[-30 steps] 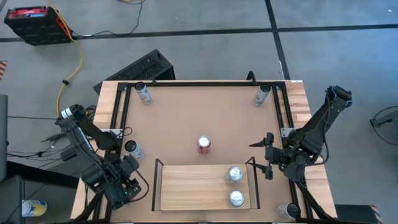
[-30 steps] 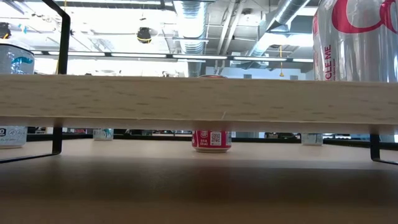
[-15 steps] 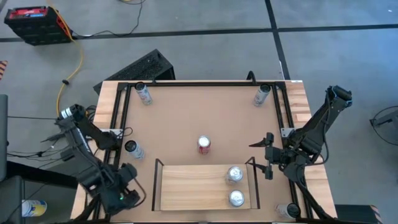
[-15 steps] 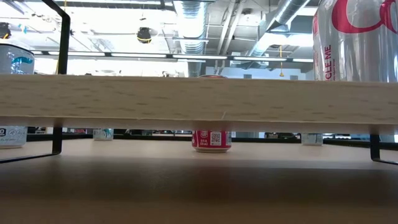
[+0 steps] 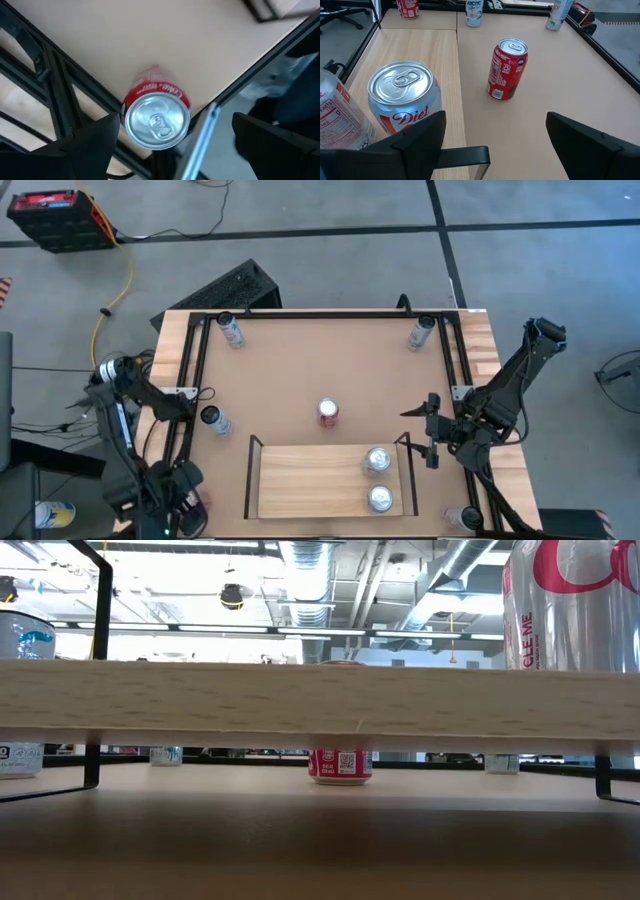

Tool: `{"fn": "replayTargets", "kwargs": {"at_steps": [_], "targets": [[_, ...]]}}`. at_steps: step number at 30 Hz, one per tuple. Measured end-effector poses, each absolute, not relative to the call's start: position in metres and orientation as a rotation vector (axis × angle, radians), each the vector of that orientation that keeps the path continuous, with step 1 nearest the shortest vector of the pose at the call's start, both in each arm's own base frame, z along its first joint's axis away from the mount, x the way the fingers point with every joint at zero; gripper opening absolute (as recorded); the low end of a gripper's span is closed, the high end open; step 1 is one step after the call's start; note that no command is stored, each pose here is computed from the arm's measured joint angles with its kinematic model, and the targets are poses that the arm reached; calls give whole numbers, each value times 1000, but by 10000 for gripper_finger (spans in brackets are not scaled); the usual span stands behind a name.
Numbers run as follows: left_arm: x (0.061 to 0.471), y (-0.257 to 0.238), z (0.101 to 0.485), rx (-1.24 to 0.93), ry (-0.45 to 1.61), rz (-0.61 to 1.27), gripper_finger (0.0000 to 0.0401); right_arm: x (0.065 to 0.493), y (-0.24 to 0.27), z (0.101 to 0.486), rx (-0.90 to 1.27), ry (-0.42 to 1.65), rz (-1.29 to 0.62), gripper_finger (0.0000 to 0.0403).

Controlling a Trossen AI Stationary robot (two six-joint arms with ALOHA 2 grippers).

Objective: Place canned beverage on shelf
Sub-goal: Put the bottom red soda can on the shelf

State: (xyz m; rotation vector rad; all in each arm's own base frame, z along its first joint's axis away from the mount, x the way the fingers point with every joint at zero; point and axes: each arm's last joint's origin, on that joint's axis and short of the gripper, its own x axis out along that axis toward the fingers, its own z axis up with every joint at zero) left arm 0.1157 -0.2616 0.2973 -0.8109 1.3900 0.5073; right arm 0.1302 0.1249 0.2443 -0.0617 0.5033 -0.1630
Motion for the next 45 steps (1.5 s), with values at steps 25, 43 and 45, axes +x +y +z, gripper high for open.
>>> {"fn": "replayTargets", "kwargs": {"at_steps": [25,43,45], "targets": [[118,-272,257,-687,1462,508,371,130,125,244,-61,504,-162,369],[121,-269,236,-622,1615,410,290,130,125,244,-61,504,-162,369],[124,-267,236,-614,1624,397,276,130,125,244,-61,504,-162,369]]}}
